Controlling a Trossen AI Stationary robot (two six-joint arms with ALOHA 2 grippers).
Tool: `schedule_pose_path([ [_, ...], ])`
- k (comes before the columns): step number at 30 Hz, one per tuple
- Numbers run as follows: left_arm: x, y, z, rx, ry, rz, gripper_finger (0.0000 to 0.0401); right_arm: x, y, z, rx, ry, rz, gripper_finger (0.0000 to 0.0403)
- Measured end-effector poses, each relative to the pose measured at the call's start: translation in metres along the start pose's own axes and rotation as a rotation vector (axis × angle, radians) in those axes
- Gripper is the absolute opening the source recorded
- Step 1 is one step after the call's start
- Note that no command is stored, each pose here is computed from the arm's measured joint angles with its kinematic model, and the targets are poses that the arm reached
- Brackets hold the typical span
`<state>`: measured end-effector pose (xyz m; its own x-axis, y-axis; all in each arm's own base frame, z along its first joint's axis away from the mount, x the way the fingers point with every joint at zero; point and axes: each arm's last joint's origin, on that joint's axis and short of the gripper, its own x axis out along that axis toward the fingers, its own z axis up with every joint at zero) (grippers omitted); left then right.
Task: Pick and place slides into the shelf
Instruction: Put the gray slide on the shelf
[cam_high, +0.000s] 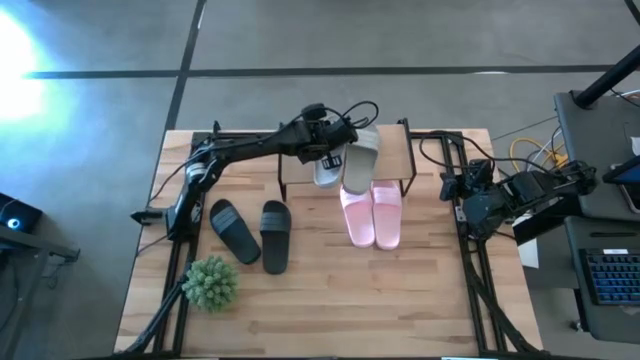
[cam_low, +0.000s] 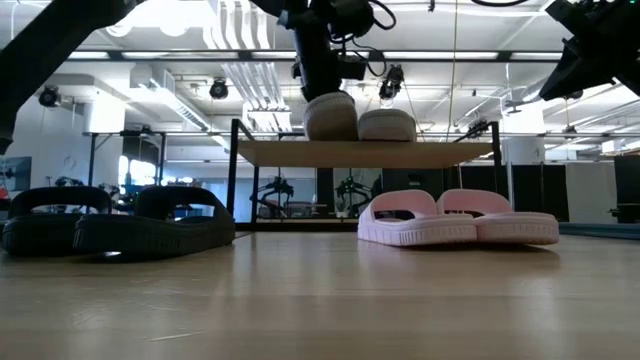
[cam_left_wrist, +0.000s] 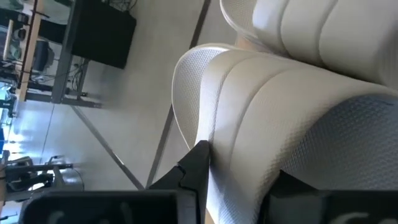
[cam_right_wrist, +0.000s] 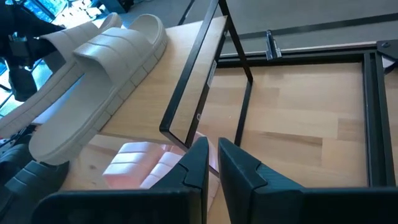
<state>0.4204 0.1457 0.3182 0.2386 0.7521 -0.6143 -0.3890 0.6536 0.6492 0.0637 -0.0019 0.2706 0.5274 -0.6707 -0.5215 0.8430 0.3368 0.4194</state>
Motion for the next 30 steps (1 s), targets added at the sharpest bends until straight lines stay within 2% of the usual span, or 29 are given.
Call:
schedule_pose_path([
  [7, 0.003, -0.004, -0.003, 0.003, 0.012, -0.009, 0.0048, 0.0, 0.0, 0.0, -0.003, 0.0, 0.0, 0.0028],
  [13, 0.005, -0.01, -0.004, -0.027, 0.002, -0.111, 0.0048, 0.0, 0.0, 0.0, -0.016, 0.0, -0.001, 0.0028],
  [23, 0.006, -0.011, -0.005, -0.012, 0.006, -0.095, 0.0048, 0.0, 0.0, 0.0, -0.03, 0.008, 0.0, 0.0028],
  [27, 0.006, -0.011, -0.005, -0.011, 0.007, -0.094, 0.0048, 0.0, 0.001, -0.002, -0.026, 0.087, 0.014, 0.0028],
  [30, 0.006, -0.011, -0.005, -0.01, 0.008, -0.094, 0.0048, -0.001, 0.006, -0.004, -0.033, 0.186, 0.075, 0.0028],
])
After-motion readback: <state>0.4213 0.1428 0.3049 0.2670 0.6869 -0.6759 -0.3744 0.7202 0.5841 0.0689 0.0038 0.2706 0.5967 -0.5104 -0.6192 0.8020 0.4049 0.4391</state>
